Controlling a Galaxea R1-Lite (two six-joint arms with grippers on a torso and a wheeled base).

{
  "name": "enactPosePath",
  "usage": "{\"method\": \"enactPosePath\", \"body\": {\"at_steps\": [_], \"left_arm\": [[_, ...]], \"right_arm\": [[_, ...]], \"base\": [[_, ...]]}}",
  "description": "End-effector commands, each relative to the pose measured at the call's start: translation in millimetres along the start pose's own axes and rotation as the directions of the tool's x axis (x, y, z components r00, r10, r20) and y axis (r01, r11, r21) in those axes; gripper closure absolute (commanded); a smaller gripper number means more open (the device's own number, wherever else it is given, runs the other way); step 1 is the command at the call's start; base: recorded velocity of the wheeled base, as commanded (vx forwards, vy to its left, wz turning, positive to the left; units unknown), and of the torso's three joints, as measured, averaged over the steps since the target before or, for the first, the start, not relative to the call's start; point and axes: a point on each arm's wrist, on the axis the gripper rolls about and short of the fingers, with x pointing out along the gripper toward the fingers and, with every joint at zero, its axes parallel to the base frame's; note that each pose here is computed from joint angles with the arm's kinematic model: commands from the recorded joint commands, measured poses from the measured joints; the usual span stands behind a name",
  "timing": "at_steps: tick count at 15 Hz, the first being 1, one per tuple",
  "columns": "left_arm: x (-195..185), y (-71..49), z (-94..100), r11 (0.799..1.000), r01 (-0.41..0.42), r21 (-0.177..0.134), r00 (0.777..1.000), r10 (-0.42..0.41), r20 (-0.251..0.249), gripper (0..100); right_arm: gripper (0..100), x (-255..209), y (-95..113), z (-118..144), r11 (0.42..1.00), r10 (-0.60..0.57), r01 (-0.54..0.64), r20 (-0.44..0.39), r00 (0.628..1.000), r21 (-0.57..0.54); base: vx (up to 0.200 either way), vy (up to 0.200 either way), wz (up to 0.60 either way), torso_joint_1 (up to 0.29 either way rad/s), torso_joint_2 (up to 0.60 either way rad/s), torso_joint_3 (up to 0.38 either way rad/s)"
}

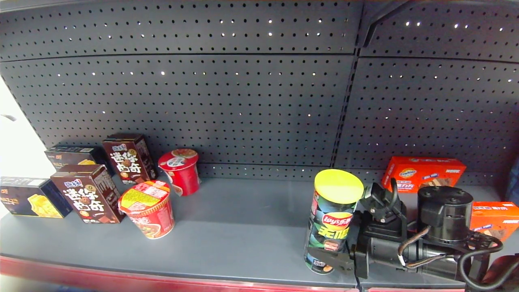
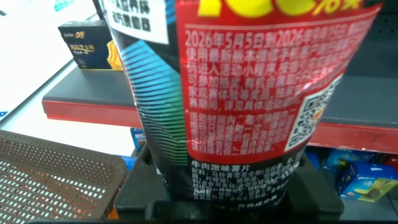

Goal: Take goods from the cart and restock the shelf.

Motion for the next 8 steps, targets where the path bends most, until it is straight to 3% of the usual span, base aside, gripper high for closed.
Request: {"method": "enactPosePath", "body": {"at_steps": [1,8], "left_arm": [[0,0.0,0.0,1.000,0.000,0.000,1.000,0.000,0.001,100],[1,-0.2,-1.9,1.000,0.000,0.001,1.000,0.000,-0.006,100]], "right_arm": [[0,-14,5,3,1.000,-0.019,0.020,0.016,1.000,-0.007],[0,-51,14,4,0.998,-0.060,0.061,0.042,0.997,-0.011]], "base": [[0.000,0.000,0.00,0.000,0.00,0.000],[0.000,0.000,0.00,0.000,0.00,0.000]]}}
